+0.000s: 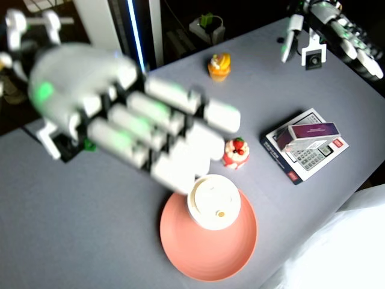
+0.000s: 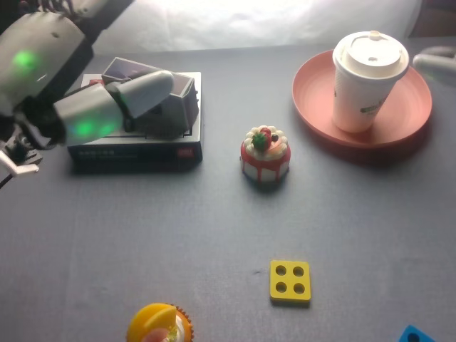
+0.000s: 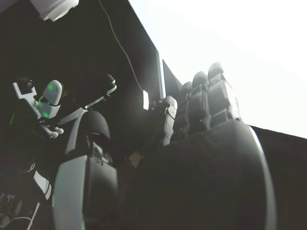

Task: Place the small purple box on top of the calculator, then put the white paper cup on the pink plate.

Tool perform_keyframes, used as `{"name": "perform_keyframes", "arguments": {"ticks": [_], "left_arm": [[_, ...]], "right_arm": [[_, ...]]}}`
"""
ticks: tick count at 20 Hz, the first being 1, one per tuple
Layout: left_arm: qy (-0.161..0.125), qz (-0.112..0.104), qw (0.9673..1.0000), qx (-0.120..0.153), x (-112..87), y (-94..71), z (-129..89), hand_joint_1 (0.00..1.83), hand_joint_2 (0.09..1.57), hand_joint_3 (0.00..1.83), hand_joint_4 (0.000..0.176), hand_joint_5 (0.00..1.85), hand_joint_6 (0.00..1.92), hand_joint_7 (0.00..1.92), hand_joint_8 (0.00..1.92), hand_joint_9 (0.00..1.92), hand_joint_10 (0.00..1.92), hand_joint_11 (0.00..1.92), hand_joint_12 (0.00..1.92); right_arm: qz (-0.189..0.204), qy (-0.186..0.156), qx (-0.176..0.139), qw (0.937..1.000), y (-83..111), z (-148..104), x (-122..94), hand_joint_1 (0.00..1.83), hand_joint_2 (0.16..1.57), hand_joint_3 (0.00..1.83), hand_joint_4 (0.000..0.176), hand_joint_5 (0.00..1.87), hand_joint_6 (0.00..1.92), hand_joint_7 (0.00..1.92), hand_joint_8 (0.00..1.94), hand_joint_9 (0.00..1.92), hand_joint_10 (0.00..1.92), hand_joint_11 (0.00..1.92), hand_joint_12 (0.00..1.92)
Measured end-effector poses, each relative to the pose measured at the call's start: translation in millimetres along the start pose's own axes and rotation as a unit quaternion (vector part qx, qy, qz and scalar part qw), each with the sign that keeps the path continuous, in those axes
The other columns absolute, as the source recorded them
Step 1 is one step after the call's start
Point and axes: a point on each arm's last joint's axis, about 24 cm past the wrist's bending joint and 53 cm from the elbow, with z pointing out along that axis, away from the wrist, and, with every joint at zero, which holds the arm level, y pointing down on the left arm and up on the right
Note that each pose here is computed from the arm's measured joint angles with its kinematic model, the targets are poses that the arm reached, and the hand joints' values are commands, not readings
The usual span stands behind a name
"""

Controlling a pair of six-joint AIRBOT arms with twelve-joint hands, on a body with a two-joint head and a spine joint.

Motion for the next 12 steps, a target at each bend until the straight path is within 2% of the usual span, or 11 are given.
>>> {"name": "perform_keyframes", "arguments": {"ticks": [1,2,3,5,6,7,8,9,10,11,12], "left_arm": [[-0.006,0.000,1.0000,0.007,-3.1,-3.5,-3,0.39,1.33,0.01,0.121,0.00,0.00,0.00,0.00,0.00,0.00,0.00,0.00],[-0.019,-0.004,0.9997,0.014,-8.3,-7.6,-6,0.40,1.32,0.01,0.082,0.00,0.00,0.00,0.00,0.00,0.00,0.01,0.01],[-0.029,-0.007,0.9994,0.019,-11.6,-11.1,-8,0.44,1.34,0.01,0.065,0.00,0.00,0.00,0.00,0.00,0.00,0.00,0.00],[-0.036,-0.009,0.9986,0.037,-14.9,-22.9,-13,0.50,1.37,0.02,0.139,0.00,0.00,0.00,0.00,0.00,0.00,0.00,0.00],[-0.042,-0.013,0.9979,0.048,-16.2,-30.8,-16,0.43,1.36,0.01,0.169,0.00,0.00,0.00,0.00,0.00,0.00,0.00,0.00],[-0.045,-0.012,0.9971,0.060,-17.5,-36.2,-19,0.45,1.40,0.02,0.154,0.00,0.00,0.00,0.00,0.00,0.00,0.00,0.00],[-0.051,-0.015,0.9964,0.067,-19.9,-41.9,-21,0.53,1.41,0.02,0.095,0.00,0.00,0.00,0.00,0.00,0.00,0.00,0.00],[-0.055,-0.012,0.9955,0.077,-23.2,-47.0,-24,0.61,1.47,0.03,0.068,0.00,0.00,0.00,0.00,0.00,0.00,0.00,0.00],[-0.061,-0.011,0.9948,0.081,-27.2,-49.2,-25,0.63,1.49,0.03,0.083,0.00,0.00,0.00,0.00,0.00,0.00,0.00,0.00],[-0.070,-0.012,0.9941,0.081,-32.1,-49.7,-25,0.65,1.35,0.00,0.105,0.00,0.00,0.00,0.00,0.00,0.00,0.01,0.01],[-0.080,-0.012,0.9932,0.084,-37.0,-51.2,-27,0.68,1.36,0.00,0.080,0.00,0.00,0.00,0.00,0.00,0.00,0.00,0.00]], "right_arm": [[-0.001,-0.006,-0.009,0.9999,6.4,-6,-1,0.60,1.04,0.00,0.098,0.00,0.00,0.00,0.00,0.00,0.00,0.00,0.00],[-0.004,-0.013,-0.016,0.9998,11.4,-15,-5,0.57,1.05,0.01,0.089,0.00,0.00,0.00,0.00,0.00,0.00,0.00,0.00],[-0.006,-0.026,-0.019,0.9995,14.3,-21,-11,0.57,1.05,0.01,0.098,0.00,0.00,0.00,0.00,0.00,0.00,0.00,0.00],[-0.011,-0.054,-0.031,0.9980,21.7,-33,-27,0.62,1.03,0.00,0.079,0.00,0.00,0.00,0.00,0.00,0.00,0.00,0.00],[-0.012,-0.073,-0.036,0.9966,25.1,-39,-36,0.62,1.03,0.00,0.087,0.00,0.00,0.00,0.00,0.00,0.00,0.00,0.00],[-0.014,-0.085,-0.040,0.9955,27.8,-42,-42,0.58,1.10,0.03,0.105,0.00,0.00,0.00,0.00,0.00,0.00,0.00,0.00],[-0.014,-0.095,-0.047,0.9943,32.2,-45,-47,0.59,1.09,0.02,0.116,0.00,0.00,0.00,0.00,0.00,0.00,0.00,0.00],[-0.014,-0.102,-0.053,0.9933,36.7,-49,-51,0.53,1.09,0.02,0.092,0.00,0.00,0.00,0.00,0.00,0.00,0.00,0.00],[-0.015,-0.108,-0.058,0.9923,40.0,-51,-55,0.53,1.07,0.01,0.086,0.00,0.00,0.00,0.00,0.00,0.00,0.00,0.00],[-0.011,-0.116,-0.065,0.9911,42.6,-52,-58,0.48,1.10,0.02,0.078,0.00,0.00,0.00,0.00,0.00,0.00,0.00,0.00],[-0.010,-0.122,-0.067,0.9902,43.7,-54,-61,0.38,1.16,0.04,0.114,0.00,0.00,0.00,0.00,0.00,0.00,0.00,0.00]]}}
